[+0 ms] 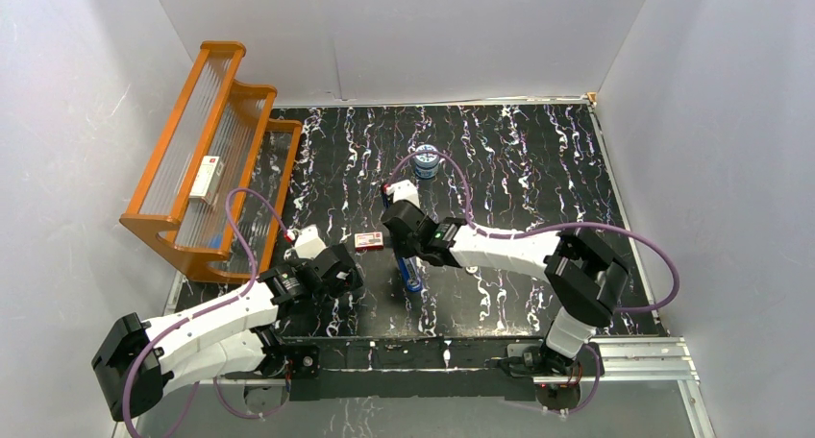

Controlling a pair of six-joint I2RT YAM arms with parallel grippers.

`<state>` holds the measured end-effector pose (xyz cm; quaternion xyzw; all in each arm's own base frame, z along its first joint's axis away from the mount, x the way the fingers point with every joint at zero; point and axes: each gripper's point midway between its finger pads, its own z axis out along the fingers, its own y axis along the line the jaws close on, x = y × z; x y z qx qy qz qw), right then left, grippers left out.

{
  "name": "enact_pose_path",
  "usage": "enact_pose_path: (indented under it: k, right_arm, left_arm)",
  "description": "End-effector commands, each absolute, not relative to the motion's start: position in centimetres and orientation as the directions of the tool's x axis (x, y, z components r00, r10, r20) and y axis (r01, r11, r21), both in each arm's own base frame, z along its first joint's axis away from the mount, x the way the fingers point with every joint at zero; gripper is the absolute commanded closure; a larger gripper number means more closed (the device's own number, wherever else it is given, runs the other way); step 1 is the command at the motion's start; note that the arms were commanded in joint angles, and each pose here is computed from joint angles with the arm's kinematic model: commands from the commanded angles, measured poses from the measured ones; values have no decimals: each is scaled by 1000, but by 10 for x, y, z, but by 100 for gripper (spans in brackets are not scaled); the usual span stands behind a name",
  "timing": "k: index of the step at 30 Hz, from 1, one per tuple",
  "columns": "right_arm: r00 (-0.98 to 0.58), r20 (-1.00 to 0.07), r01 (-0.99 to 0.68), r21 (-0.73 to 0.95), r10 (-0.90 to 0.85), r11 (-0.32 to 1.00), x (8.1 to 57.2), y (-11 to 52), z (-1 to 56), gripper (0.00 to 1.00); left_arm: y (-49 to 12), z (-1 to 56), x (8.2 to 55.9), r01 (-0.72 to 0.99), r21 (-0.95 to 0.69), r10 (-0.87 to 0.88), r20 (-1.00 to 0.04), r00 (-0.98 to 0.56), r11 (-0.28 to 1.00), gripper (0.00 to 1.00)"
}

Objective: Load the staples into the stapler

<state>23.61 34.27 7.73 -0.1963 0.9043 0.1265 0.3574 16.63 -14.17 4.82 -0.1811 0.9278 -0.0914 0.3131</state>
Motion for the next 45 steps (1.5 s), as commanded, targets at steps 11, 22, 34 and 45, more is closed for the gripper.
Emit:
enact_pose_path:
  k: [11, 22, 34, 45]
  right_arm:
    - [-714, -676, -346, 116, -182, 931, 290, 293, 102, 50]
    - [-742, -636, -330, 74, -211, 941, 302, 303, 80, 61]
    - [-787, -581, -267, 18, -207, 964, 306, 299, 63, 58]
    - [-818, -544, -227, 5, -188, 974, 302, 294, 57, 55]
  left_arm:
    - [-146, 55, 171, -283, -316, -419, -552, -721, 905, 14]
    - [-148, 48, 169, -289, -310, -417, -535, -735, 906, 14]
    - [-146, 47, 169, -292, -309, -420, -541, -729, 905, 14]
    - [-144, 48, 170, -290, -304, -416, -551, -724, 907, 14]
